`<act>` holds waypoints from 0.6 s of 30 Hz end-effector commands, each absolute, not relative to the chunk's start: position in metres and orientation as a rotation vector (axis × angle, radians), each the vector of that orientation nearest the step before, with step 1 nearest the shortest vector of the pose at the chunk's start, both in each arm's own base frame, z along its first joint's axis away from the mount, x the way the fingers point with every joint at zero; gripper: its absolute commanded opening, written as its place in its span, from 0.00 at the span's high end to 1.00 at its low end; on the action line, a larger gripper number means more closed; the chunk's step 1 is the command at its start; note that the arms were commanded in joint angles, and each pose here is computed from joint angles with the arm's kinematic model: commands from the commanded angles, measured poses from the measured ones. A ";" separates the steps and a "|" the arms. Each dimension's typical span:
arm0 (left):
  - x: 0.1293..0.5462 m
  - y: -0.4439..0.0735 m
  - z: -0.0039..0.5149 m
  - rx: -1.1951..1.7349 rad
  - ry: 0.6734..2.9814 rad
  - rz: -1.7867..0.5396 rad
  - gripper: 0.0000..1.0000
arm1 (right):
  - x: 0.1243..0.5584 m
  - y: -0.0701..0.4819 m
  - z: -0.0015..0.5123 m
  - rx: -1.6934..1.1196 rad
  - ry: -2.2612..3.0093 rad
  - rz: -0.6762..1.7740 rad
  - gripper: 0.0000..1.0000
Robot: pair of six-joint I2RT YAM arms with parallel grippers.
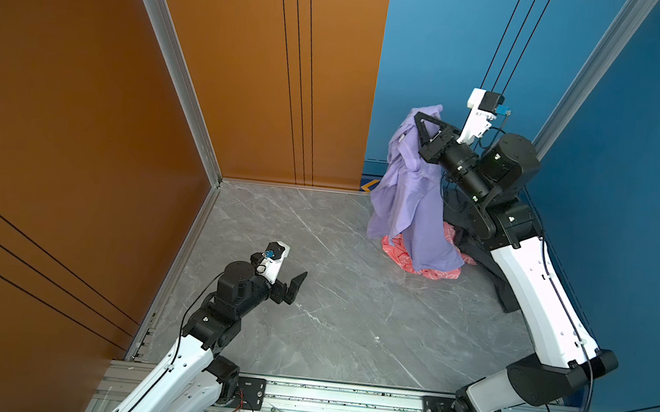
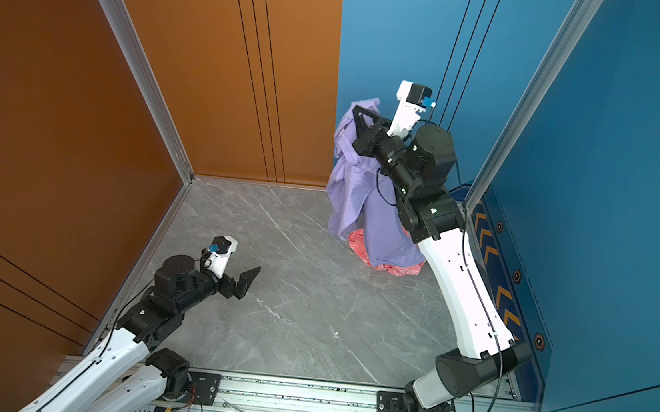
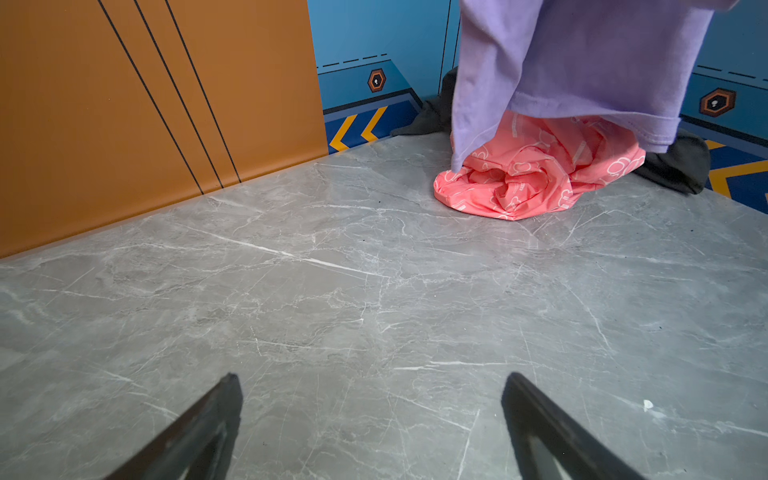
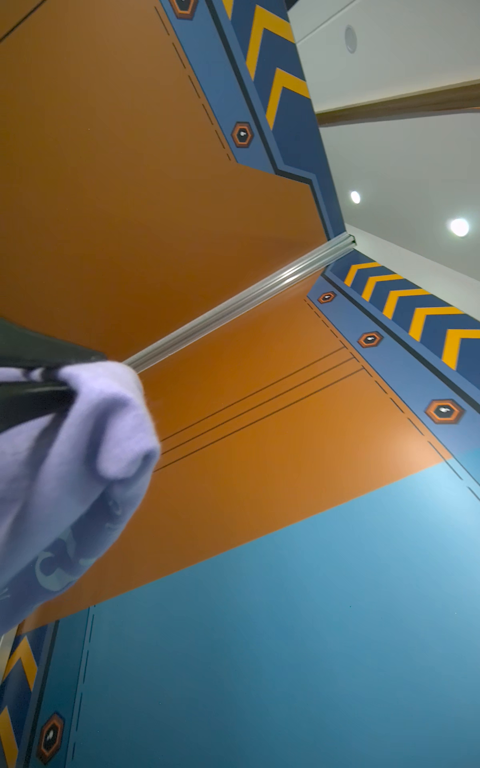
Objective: Pick out a specific cloth from the pile
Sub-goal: 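Swing the lavender shirt toward the left arm and lower it onto the table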
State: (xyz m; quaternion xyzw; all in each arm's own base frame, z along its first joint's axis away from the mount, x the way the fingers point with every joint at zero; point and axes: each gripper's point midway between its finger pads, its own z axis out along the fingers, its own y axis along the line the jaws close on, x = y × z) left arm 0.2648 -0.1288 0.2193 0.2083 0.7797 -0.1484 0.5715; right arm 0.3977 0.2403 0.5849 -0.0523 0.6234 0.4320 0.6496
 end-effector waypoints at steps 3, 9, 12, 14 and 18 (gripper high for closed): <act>0.261 -0.127 0.215 0.503 1.824 -0.320 0.02 | 0.390 0.299 0.573 -0.292 1.494 1.052 1.00; 0.261 -0.125 0.218 0.497 1.813 -0.306 0.02 | 0.399 0.326 0.519 -0.347 1.672 1.030 0.97; 0.261 -0.123 0.221 0.490 1.806 -0.299 0.02 | 0.400 0.325 0.472 -0.388 1.817 0.950 0.90; 0.261 -0.122 0.222 0.485 1.801 -0.292 0.02 | 0.399 0.317 0.442 -0.401 1.904 0.871 0.79; 0.261 -0.120 0.224 0.474 1.795 -0.283 0.02 | 0.389 0.289 0.395 -0.431 2.005 0.674 0.47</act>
